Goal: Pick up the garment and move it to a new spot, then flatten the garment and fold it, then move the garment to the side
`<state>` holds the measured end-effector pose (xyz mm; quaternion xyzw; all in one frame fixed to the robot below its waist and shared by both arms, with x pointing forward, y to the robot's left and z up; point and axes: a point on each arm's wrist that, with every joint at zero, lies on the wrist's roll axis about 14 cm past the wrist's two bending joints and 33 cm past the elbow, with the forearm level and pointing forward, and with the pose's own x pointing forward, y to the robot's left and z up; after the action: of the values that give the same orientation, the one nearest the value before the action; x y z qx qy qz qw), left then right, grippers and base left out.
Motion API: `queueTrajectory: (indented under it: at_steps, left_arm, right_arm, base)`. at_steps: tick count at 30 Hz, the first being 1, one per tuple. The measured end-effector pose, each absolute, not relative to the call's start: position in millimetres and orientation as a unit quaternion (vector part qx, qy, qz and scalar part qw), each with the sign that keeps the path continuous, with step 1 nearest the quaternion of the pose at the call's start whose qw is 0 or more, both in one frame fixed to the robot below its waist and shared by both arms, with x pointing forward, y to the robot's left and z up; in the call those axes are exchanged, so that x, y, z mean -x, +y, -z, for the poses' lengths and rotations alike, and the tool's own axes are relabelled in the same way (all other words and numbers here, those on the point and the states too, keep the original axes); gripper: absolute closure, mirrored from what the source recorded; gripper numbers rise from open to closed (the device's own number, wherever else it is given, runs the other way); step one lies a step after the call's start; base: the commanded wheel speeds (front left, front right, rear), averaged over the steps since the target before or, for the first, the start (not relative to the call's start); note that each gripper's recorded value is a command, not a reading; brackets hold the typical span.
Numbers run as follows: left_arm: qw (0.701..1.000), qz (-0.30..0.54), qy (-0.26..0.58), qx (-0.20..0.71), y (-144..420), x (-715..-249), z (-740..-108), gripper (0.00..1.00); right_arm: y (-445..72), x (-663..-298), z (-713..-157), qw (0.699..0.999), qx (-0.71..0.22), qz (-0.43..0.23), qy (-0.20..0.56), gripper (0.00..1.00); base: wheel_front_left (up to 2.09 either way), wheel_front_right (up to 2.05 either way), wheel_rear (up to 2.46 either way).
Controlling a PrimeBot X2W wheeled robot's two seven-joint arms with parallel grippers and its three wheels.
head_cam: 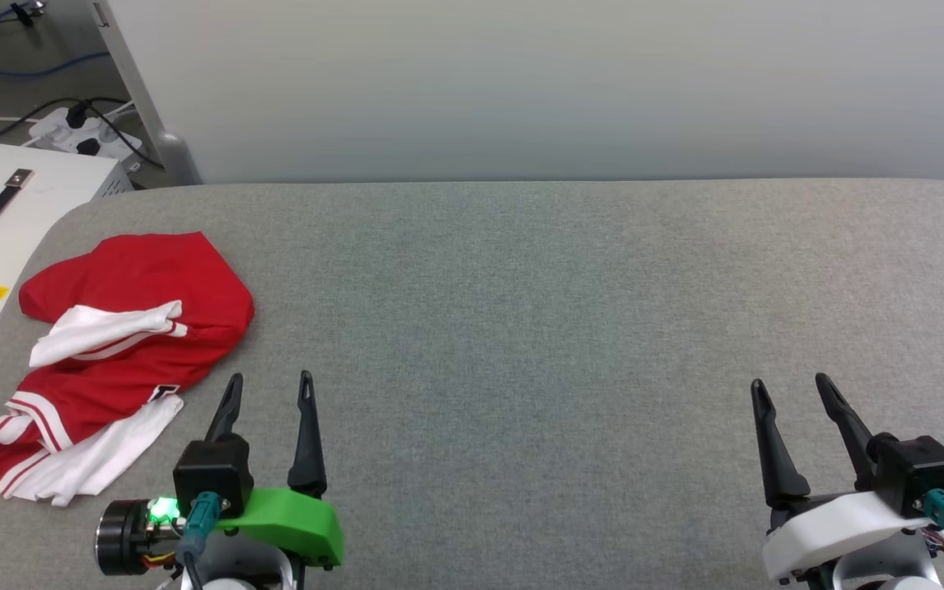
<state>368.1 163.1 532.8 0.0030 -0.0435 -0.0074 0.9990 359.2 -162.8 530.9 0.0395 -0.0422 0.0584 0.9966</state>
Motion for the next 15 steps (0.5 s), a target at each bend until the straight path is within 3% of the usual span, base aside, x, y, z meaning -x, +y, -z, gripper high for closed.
queueTrajectory:
  at_steps: [15]
  left_arm:
    - [0.999,0.008,-0.05,0.001,162.4,-367.6,-530.7,0.0]
  right_arm:
    - [-161.1,-356.7,-527.9,0.996,-0.043,-0.06,-0.046,0.0]
  base:
    - [0.0,0.0,0.0]
